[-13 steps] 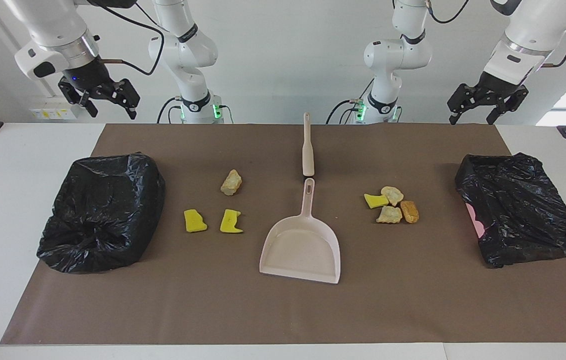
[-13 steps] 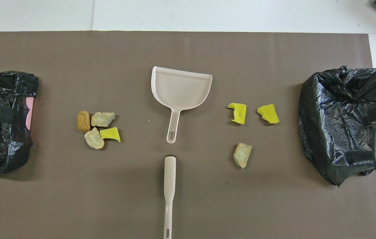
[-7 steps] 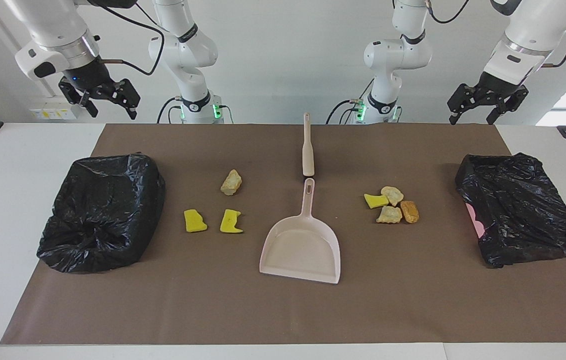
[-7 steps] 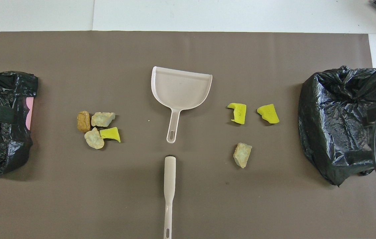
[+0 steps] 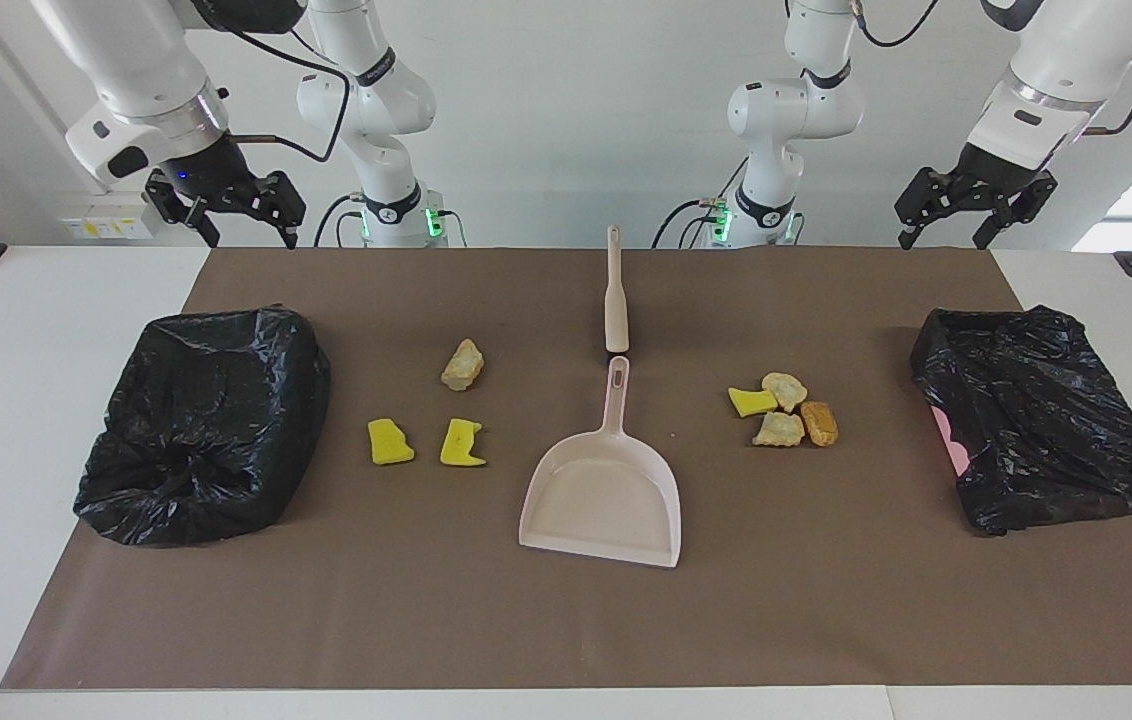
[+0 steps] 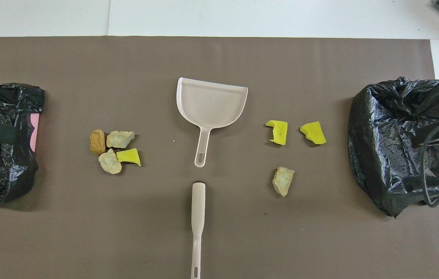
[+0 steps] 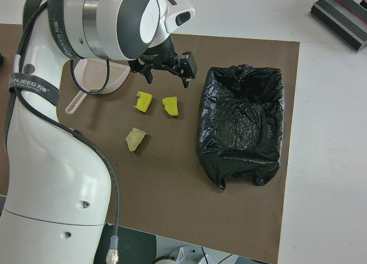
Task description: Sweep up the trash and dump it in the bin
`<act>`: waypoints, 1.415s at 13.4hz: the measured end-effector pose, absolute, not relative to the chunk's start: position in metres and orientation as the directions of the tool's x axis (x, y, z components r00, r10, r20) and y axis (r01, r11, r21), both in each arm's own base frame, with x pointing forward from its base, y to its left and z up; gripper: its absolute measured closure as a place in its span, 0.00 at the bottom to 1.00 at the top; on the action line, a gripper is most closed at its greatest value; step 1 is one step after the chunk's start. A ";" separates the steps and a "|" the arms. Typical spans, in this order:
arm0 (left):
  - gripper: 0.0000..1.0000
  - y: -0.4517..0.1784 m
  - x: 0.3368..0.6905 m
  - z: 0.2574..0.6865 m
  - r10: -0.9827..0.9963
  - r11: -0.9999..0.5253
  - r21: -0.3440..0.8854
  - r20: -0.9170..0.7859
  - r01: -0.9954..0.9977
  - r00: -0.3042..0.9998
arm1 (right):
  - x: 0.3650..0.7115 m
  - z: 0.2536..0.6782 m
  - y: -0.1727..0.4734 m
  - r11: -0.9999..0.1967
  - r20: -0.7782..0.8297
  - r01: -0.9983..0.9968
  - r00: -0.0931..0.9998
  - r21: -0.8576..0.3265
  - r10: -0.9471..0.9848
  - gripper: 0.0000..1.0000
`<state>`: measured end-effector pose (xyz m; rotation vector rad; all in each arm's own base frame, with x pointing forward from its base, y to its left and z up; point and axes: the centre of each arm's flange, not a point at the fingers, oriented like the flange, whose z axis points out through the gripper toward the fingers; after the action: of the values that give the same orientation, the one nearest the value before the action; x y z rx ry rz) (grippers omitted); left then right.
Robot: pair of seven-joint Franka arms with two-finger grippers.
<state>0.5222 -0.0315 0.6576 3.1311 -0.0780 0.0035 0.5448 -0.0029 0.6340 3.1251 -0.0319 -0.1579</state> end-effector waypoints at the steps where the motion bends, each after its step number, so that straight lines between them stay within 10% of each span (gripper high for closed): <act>1: 0.00 -0.031 0.522 0.658 -0.050 -0.999 0.009 0.002 -0.050 0.999 | 0.550 0.627 0.005 -1.000 -0.101 -0.005 0.995 0.013 -0.006 0.00; 19: 0.00 -0.032 0.522 0.658 -0.050 -0.999 0.009 0.002 -0.050 0.999 | 0.616 0.444 0.219 -0.992 -0.034 -0.129 0.991 -0.001 -0.129 0.00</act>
<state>0.5222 -0.0316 0.6576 3.1311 -0.0785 0.0035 0.6164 0.2194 0.4437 3.1379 -0.2027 -0.0531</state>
